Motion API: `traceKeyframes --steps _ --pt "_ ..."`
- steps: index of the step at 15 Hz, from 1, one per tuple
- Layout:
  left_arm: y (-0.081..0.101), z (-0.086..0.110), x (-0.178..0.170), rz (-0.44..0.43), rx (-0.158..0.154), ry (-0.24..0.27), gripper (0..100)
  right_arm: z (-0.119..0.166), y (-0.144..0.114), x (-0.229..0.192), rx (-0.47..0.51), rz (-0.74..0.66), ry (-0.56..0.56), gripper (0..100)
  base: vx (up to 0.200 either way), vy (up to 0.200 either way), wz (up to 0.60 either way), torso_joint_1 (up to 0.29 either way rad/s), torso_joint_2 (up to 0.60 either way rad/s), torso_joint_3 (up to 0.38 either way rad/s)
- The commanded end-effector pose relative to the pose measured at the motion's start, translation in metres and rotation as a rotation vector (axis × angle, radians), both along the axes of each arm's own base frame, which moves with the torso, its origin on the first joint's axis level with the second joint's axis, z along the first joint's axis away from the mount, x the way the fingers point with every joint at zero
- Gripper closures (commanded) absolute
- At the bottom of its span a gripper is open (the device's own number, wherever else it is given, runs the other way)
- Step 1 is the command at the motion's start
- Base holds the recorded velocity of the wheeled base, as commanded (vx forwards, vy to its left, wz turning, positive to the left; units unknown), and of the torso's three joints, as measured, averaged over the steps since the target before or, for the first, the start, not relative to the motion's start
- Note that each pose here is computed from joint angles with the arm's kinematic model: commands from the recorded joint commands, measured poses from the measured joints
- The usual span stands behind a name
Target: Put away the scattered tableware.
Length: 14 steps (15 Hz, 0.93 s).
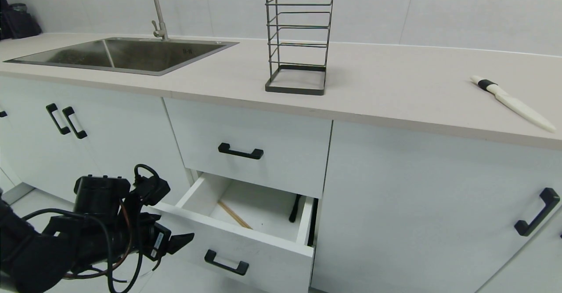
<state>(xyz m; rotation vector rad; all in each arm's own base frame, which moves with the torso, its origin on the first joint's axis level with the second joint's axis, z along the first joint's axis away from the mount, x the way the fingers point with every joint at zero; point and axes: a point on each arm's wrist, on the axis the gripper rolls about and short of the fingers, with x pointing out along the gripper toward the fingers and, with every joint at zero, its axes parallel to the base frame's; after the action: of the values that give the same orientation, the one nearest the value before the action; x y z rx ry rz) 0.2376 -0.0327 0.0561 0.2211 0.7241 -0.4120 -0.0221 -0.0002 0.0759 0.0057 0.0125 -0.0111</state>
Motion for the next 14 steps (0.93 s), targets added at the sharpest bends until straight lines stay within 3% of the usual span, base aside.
traceKeyframes --steps 1,12,14 --pt "-0.004 -0.010 0.013 0.001 -0.012 -0.009 0 0.000 0.000 0.000 0.000 0.000 0.003 0 0.000 0.000 0.00 0.000 0.00 0.000" --pt "-0.010 -0.011 0.056 -0.003 -0.027 -0.094 0 0.000 0.000 0.000 0.000 0.000 0.003 0 0.000 0.000 0.00 0.000 0.00 0.000" --pt "-0.012 -0.013 0.068 0.008 -0.043 -0.106 0 0.000 0.000 0.000 0.000 0.000 0.003 0 0.000 0.000 0.00 0.000 0.00 0.000"
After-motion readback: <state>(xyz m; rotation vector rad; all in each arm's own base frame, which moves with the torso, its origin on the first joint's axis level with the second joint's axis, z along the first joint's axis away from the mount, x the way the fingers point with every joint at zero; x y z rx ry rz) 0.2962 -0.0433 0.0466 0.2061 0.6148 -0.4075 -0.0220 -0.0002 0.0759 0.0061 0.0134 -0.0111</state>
